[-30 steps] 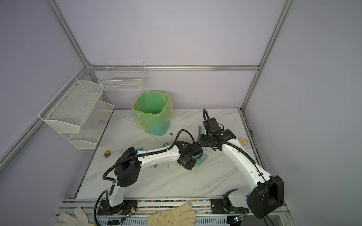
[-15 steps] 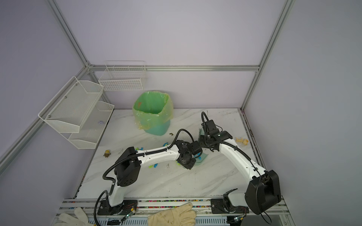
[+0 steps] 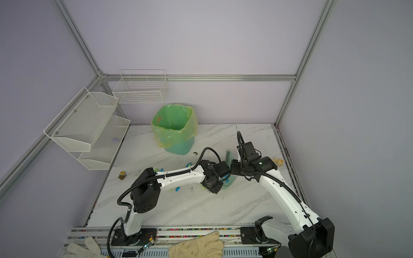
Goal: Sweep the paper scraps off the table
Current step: 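Brush more scraps into the dustpan held by the left gripper, then stroke the brush repeatedly across the dustpan mouth with the right gripper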
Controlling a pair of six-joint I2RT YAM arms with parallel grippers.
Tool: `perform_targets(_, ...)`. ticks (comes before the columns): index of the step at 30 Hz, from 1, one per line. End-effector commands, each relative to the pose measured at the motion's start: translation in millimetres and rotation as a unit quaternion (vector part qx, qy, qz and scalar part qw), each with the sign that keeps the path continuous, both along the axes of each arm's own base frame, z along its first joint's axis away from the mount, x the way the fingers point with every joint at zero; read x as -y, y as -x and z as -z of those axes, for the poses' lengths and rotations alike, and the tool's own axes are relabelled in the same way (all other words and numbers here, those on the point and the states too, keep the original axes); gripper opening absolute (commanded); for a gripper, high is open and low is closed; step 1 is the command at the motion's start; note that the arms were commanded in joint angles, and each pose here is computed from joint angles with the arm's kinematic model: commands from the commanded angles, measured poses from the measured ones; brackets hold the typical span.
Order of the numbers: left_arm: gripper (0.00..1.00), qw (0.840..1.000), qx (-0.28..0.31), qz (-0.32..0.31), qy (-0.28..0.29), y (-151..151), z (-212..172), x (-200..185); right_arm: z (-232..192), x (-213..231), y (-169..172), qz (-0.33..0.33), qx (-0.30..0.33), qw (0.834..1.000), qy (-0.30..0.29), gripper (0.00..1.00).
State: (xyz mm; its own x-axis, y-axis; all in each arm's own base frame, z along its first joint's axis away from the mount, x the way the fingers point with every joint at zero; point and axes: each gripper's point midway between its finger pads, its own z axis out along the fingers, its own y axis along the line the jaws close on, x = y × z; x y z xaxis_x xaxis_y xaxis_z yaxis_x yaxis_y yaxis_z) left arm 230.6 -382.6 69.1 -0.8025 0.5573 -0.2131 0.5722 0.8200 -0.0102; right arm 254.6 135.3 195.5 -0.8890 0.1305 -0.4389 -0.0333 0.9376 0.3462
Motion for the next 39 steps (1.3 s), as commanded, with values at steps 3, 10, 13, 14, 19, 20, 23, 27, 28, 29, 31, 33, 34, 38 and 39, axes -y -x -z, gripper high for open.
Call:
perform_targets(3, 0.00, 0.999, 0.022, 0.001, 0.034, -10.4, -20.9, 12.4, -23.8, 2.2, 10.2, 0.009, 0.010, 1.000, -0.014, 0.00)
perform_targets(10, 0.00, 0.999, 0.022, -0.001, 0.038, -10.9, -21.9, 13.8, -20.4, 38.5, -23.4, 0.081, 0.045, 0.991, 0.099, 0.00)
perform_targets(13, 0.00, 0.999, 0.021, 0.000, 0.038, -10.8, -21.2, 14.7, -14.8, 43.2, -37.8, 0.080, 0.052, 0.986, 0.135, 0.00)
perform_targets(14, 0.00, 0.999, 0.022, 0.000, 0.037, -11.0, -20.7, 14.5, -12.6, 41.6, -41.7, 0.078, 0.052, 0.986, 0.138, 0.00)
perform_targets(19, 0.00, 0.999, 0.023, 0.000, 0.033, -11.5, -19.4, 12.0, 5.3, 17.2, -54.7, 0.009, 0.043, 0.991, 0.127, 0.00)
perform_targets(20, 0.00, 0.999, 0.023, 0.000, 0.033, -11.5, -19.2, 11.8, 9.0, 14.6, -56.9, 0.002, 0.041, 0.991, 0.127, 0.00)
perform_targets(23, 0.00, 0.999, 0.023, 0.001, 0.031, -12.1, -17.9, 10.9, 18.5, 8.0, -58.9, -0.028, 0.031, 0.990, 0.131, 0.00)
perform_targets(27, 0.00, 0.999, 0.022, -0.001, 0.030, -13.8, -16.9, 9.9, 26.4, 3.6, -53.9, -0.055, 0.015, 0.989, 0.135, 0.00)
perform_targets(28, 0.00, 0.999, 0.022, -0.003, 0.030, -14.9, -16.6, 9.4, 25.6, 1.0, -52.6, -0.062, 0.013, 0.990, 0.129, 0.00)
perform_targets(29, 0.00, 0.999, 0.022, -0.003, 0.030, -15.6, -16.5, 9.4, 25.8, -4.0, -49.6, -0.075, 0.009, 0.990, 0.119, 0.00)
perform_targets(31, 0.00, 0.999, 0.021, -0.003, 0.030, -16.1, -15.6, 9.4, 27.9, -10.1, -42.2, -0.088, -0.006, 0.991, 0.102, 0.00)
perform_targets(33, 0.00, 0.999, 0.019, -0.005, 0.030, -17.8, -14.7, 8.0, 31.2, -12.3, -34.7, -0.098, -0.021, 0.990, 0.097, 0.00)
perform_targets(34, 0.00, 0.999, 0.019, -0.004, 0.030, -17.8, -14.6, 8.0, 32.6, -15.1, -31.0, -0.105, -0.026, 0.990, 0.089, 0.00)
perform_targets(38, 0.00, 0.999, 0.017, -0.009, 0.027, -20.5, -12.0, 4.9, 26.3, -24.9, -14.2, -0.126, -0.031, 0.990, 0.049, 0.00)
perform_targets(39, 0.00, 0.999, 0.017, -0.010, 0.027, -21.2, -11.4, 4.7, 23.9, -26.5, -9.8, -0.129, -0.031, 0.990, 0.039, 0.00)
